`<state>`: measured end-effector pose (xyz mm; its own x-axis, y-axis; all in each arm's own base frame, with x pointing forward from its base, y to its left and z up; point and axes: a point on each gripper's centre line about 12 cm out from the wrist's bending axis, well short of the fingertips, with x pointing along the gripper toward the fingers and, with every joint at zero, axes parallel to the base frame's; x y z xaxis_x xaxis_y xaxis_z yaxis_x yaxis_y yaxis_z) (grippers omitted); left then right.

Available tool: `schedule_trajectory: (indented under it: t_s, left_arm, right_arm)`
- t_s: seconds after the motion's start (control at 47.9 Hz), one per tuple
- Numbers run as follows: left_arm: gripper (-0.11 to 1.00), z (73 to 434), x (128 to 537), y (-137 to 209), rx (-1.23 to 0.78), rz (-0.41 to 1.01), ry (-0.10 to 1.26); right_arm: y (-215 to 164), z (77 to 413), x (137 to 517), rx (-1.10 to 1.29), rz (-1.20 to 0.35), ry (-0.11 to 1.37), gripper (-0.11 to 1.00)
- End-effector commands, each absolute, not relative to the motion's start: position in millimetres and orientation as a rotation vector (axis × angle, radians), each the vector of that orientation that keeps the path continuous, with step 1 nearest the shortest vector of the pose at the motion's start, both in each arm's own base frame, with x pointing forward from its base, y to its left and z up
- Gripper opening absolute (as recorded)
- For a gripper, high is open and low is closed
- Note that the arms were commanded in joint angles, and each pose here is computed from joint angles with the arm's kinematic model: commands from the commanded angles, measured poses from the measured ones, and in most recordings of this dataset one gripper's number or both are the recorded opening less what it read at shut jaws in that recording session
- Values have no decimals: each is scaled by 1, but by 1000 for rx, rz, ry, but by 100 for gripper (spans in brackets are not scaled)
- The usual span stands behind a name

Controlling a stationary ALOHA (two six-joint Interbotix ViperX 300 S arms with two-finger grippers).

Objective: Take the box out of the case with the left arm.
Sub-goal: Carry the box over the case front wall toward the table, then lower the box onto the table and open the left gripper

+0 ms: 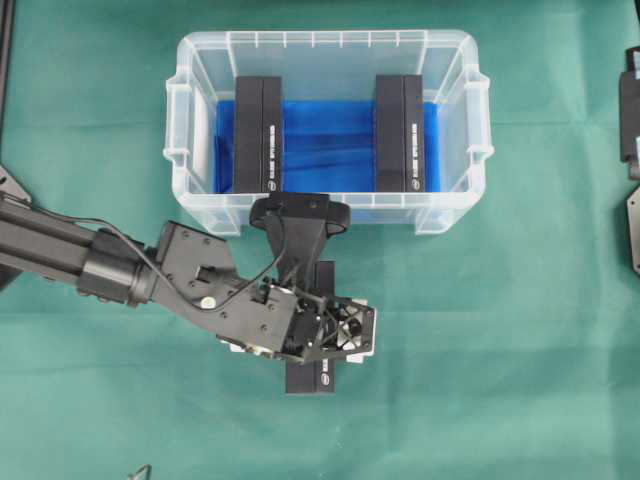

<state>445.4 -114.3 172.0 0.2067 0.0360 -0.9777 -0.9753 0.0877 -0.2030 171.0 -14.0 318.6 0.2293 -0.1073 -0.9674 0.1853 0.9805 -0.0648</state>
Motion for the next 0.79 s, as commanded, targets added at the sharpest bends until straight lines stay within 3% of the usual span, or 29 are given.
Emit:
schedule_trajectory:
  t_s: [0.0,0.313,0.773]
  left_arm:
    - [89,191,448,-115,-1235,977,1034]
    - [87,195,448,-115,-1242,973,1032]
    - [86,265,443,-109,-1264,918,996]
  right_arm:
    - [-14,322,172,71,-204,1309,2]
    - [-14,322,172,71,-204,1309,2]
    - [-15,323,172,70,-205,1309,2]
